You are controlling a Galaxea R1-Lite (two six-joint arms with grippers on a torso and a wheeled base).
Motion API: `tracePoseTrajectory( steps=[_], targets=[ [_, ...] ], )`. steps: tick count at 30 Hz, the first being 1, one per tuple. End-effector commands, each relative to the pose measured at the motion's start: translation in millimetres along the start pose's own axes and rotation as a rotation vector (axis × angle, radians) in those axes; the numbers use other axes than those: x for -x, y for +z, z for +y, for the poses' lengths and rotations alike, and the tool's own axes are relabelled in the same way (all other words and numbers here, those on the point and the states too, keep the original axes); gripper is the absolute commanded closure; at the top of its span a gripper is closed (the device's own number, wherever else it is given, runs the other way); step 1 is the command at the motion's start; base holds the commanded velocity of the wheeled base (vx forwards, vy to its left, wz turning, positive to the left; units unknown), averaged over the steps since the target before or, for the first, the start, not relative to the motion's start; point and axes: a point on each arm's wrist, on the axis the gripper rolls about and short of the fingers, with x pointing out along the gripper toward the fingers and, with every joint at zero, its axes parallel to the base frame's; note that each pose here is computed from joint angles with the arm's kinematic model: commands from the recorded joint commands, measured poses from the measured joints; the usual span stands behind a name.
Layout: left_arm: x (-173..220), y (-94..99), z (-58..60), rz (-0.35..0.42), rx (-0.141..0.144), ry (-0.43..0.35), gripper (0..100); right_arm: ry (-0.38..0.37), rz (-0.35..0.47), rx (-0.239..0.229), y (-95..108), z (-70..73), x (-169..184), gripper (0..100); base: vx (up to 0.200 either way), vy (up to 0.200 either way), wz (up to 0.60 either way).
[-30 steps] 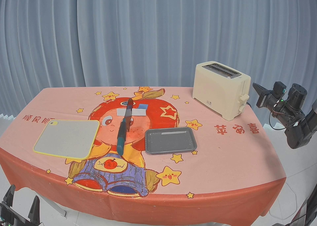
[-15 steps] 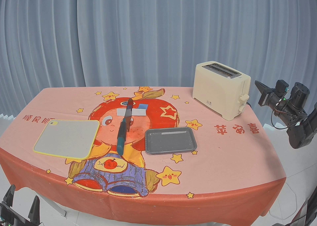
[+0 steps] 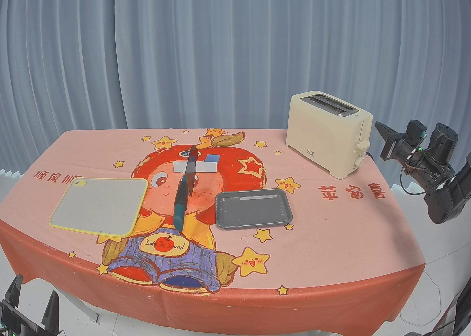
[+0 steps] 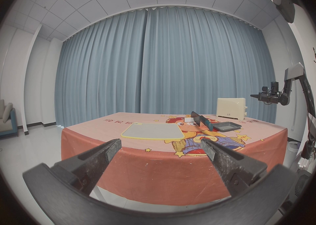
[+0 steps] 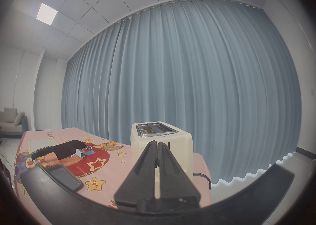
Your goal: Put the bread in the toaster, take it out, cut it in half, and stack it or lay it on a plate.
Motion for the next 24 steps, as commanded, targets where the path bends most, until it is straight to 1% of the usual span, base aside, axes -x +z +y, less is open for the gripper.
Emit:
tracePoseTrajectory(
  steps=[1, 20, 24],
  targets=[
    [-1.3, -4.9, 0.0, 0.017, 0.000, 0.001, 0, 0.010, 0.000, -0.002, -0.3, 5.7, -1.5, 100, 0.000, 0.000, 0.00],
    [-1.3, -4.9, 0.0, 0.017, 0.000, 0.001, 0, 0.010, 0.015, -0.004, -3.5, 7.6, 0.9, 100, 0.000, 0.000, 0.00],
    [-1.3, -4.9, 0.0, 0.017, 0.000, 0.001, 0, 0.011, 0.007, -0.002, -1.7, 7.5, 0.1, 100, 0.000, 0.000, 0.00]
  ],
)
